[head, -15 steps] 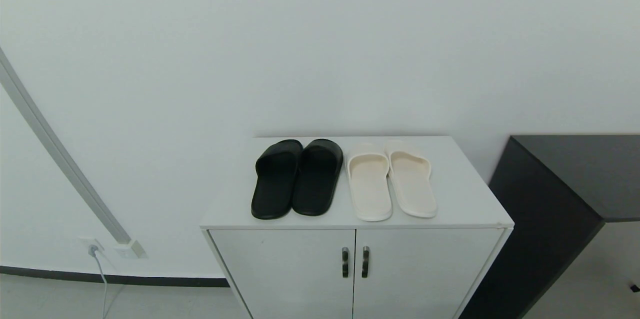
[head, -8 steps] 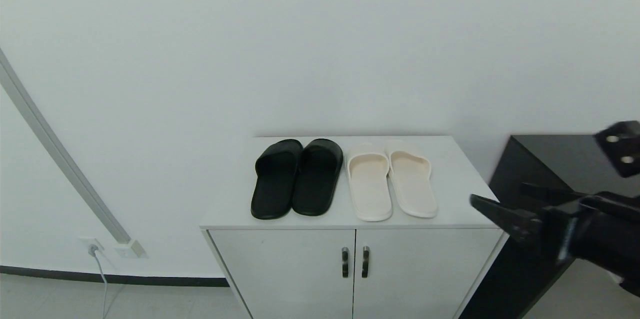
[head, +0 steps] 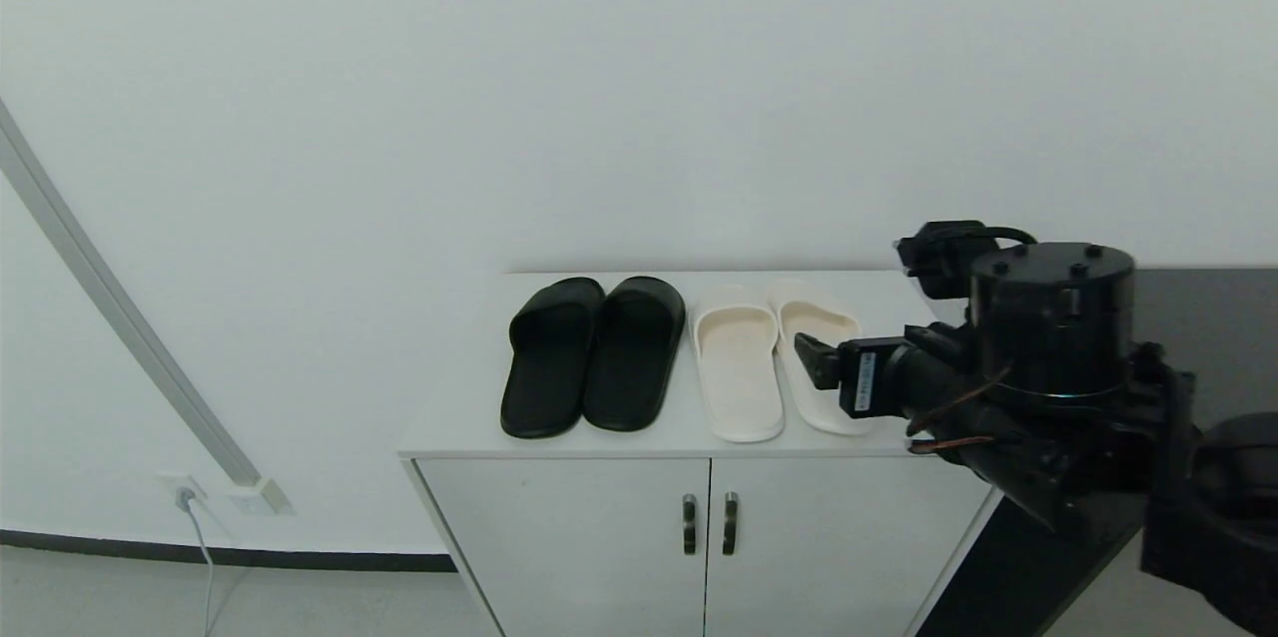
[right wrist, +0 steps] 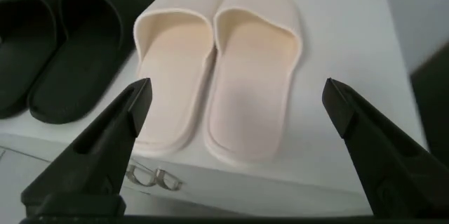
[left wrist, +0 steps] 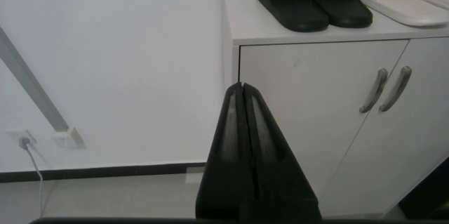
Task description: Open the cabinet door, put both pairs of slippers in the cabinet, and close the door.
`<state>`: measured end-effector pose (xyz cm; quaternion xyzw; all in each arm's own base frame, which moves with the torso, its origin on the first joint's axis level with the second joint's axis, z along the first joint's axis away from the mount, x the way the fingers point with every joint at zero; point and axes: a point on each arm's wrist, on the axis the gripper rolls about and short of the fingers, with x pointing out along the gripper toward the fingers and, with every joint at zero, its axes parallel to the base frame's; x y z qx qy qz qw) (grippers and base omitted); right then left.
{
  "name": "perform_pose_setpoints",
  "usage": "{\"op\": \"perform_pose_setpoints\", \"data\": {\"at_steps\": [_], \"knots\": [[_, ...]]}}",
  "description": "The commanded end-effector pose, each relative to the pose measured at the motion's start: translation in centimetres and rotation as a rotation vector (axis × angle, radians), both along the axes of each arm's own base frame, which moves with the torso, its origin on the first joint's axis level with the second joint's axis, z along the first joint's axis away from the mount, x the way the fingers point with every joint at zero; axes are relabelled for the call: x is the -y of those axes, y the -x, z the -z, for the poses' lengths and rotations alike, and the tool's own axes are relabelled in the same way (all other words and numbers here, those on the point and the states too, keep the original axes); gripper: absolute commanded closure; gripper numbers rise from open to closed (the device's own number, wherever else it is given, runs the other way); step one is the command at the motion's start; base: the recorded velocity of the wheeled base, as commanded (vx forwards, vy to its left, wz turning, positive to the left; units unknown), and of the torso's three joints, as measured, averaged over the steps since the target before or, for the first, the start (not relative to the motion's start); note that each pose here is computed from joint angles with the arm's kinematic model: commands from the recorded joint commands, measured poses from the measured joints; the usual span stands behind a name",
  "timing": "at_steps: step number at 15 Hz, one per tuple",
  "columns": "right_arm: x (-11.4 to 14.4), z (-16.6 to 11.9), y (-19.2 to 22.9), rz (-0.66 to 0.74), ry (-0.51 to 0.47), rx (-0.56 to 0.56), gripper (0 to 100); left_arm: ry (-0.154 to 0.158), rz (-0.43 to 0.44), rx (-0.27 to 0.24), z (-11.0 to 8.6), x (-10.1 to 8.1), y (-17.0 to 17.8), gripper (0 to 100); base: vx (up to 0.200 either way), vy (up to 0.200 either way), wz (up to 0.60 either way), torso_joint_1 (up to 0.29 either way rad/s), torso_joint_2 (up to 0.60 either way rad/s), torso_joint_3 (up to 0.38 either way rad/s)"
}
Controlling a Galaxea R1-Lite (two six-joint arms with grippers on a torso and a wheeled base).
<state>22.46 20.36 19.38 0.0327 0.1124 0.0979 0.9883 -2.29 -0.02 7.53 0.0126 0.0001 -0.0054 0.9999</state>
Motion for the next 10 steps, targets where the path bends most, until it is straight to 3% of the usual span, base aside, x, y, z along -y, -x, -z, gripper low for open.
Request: {"op": "perform_pose_setpoints", "data": {"at_steps": [1,6,10], "knots": [[-2.7,2.7,-2.7,0.001,0.045,-0.043,0,-0.001,-0.002,-0.001,0.0,0.0,0.0,100,0.0,0.0,0.0,0.0,0.0,0.0],[-4.9,4.3,-5.8,0.017,0.051,-0.047,0,0.001,0.0,-0.003,0.0,0.0,0.0,100,0.0,0.0,0.0,0.0,0.0,0.0],[-4.7,5.5,-9.2,0.067,0.051,-0.05,0,0.001,-0.002,-0.001,0.0,0.0,0.0,100,0.0,0.0,0.0,0.0,0.0,0.0]]}}
